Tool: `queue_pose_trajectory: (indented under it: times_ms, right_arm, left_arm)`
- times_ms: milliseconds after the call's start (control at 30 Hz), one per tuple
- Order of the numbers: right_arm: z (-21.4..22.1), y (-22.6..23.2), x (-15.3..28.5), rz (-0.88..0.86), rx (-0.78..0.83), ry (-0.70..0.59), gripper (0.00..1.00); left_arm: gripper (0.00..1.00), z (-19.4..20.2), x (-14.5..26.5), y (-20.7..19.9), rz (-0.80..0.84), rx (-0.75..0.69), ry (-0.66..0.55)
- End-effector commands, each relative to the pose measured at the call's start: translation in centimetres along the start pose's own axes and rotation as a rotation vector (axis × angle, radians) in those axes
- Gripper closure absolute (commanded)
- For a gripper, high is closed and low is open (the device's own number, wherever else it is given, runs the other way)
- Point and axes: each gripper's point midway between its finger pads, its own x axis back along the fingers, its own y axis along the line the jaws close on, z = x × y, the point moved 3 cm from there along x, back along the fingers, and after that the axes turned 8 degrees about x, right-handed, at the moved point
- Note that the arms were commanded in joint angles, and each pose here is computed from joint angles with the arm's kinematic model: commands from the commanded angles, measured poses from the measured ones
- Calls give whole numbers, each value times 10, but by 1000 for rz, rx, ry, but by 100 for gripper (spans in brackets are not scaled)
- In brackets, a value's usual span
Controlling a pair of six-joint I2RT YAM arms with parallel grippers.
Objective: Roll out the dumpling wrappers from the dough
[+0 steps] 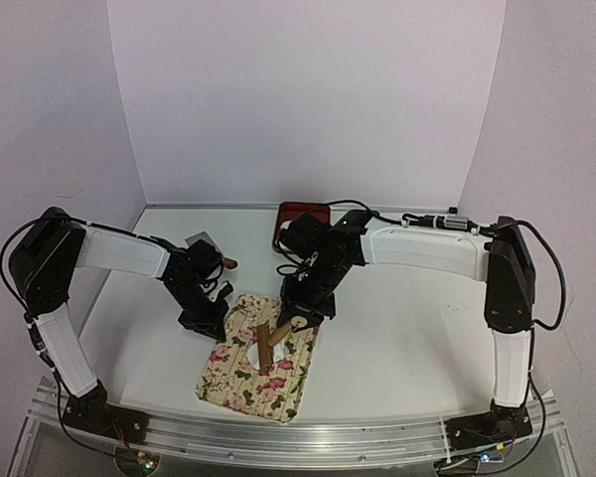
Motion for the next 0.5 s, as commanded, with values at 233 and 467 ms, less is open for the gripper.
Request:
queue_pose_trajectory:
  times_ms: [233,467]
  right_arm:
    - [53,-144,-106,602,-103,272,100]
    - [52,-146,-109,614,-101,268,100]
  left_arm:
    - [100,-6,-4,-5,-14,-73,-3]
    - [100,-6,-5,-5,-14,-73,0]
